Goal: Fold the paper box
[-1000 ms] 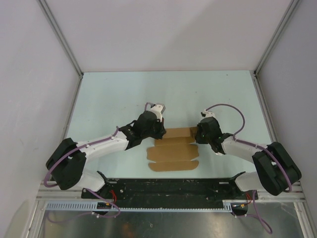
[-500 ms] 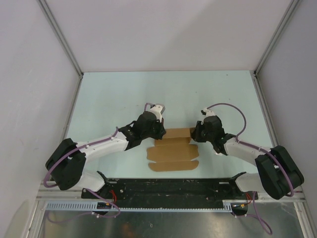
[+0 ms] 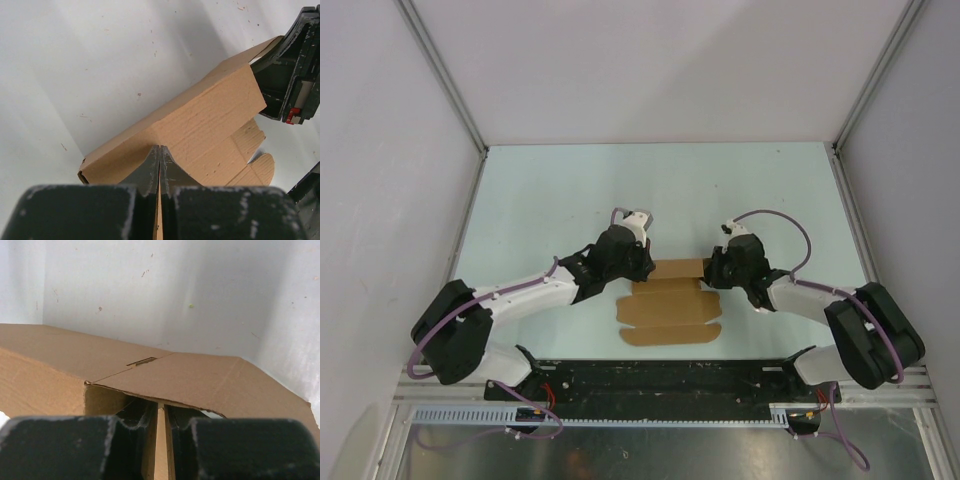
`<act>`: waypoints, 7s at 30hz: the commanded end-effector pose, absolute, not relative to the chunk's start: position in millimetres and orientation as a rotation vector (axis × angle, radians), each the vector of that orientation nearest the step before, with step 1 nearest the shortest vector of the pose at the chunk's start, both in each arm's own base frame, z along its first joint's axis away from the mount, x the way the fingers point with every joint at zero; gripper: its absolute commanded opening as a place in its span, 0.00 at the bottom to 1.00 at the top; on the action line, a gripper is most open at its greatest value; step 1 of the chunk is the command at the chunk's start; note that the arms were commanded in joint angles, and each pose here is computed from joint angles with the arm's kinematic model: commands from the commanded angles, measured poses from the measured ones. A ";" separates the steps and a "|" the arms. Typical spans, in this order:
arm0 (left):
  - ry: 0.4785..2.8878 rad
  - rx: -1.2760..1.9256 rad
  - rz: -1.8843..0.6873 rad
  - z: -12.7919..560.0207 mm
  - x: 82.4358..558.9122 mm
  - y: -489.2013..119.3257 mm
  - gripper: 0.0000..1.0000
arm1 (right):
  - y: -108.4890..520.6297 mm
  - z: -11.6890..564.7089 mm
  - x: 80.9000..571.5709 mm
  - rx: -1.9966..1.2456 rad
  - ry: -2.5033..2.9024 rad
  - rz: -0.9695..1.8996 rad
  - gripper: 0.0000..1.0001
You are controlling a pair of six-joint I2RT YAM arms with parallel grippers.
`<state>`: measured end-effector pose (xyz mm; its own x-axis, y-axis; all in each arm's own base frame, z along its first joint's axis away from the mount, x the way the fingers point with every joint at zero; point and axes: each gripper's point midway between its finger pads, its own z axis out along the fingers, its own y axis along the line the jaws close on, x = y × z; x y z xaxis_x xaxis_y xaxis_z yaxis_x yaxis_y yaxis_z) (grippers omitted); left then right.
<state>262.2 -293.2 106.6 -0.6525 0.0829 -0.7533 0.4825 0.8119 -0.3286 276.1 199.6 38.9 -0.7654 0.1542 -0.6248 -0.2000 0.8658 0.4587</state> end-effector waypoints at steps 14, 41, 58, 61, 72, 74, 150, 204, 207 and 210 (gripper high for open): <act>2.244 0.413 -0.658 102.3 254.6 -286.9 0.00 | 211.3 21.7 272.9 -0.049 2.379 0.701 0.14; 2.237 0.400 -0.667 106.2 254.4 -286.8 0.00 | 149.2 130.0 265.6 -0.026 2.202 0.529 0.24; 2.224 0.388 -0.678 110.8 252.5 -284.8 0.00 | 127.2 152.6 269.3 -0.354 2.324 0.263 0.54; 2.224 0.392 -0.680 110.9 252.1 -285.1 0.00 | 132.8 145.4 268.5 -0.432 2.361 0.279 0.53; 2.230 0.391 -0.682 109.4 251.9 -285.8 0.00 | 135.4 124.5 290.6 -0.558 2.358 0.209 0.50; 2.230 0.393 -0.682 109.0 251.8 -285.7 0.00 | 134.3 117.5 292.0 -0.559 2.379 0.194 0.49; 2.212 0.346 -0.733 114.4 232.0 -269.5 0.00 | 220.7 113.7 327.7 -0.746 2.214 0.427 0.09; 1.977 0.508 -0.845 140.1 179.4 -316.5 0.00 | 215.1 123.5 324.7 -0.745 2.274 0.344 0.02; 1.949 0.485 -0.816 136.4 185.6 -327.5 0.00 | 215.2 123.0 322.7 -0.748 2.281 0.350 0.01; 1.935 0.473 -0.776 127.8 196.9 -338.3 0.00 | 215.9 122.8 320.6 -0.750 2.286 0.364 0.00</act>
<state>172.5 -320.5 110.9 -0.5420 0.1072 -0.8335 0.6370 0.6993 -0.3243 315.7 207.0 108.5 -0.6042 -0.4348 -0.6677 -0.6011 0.7988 0.0237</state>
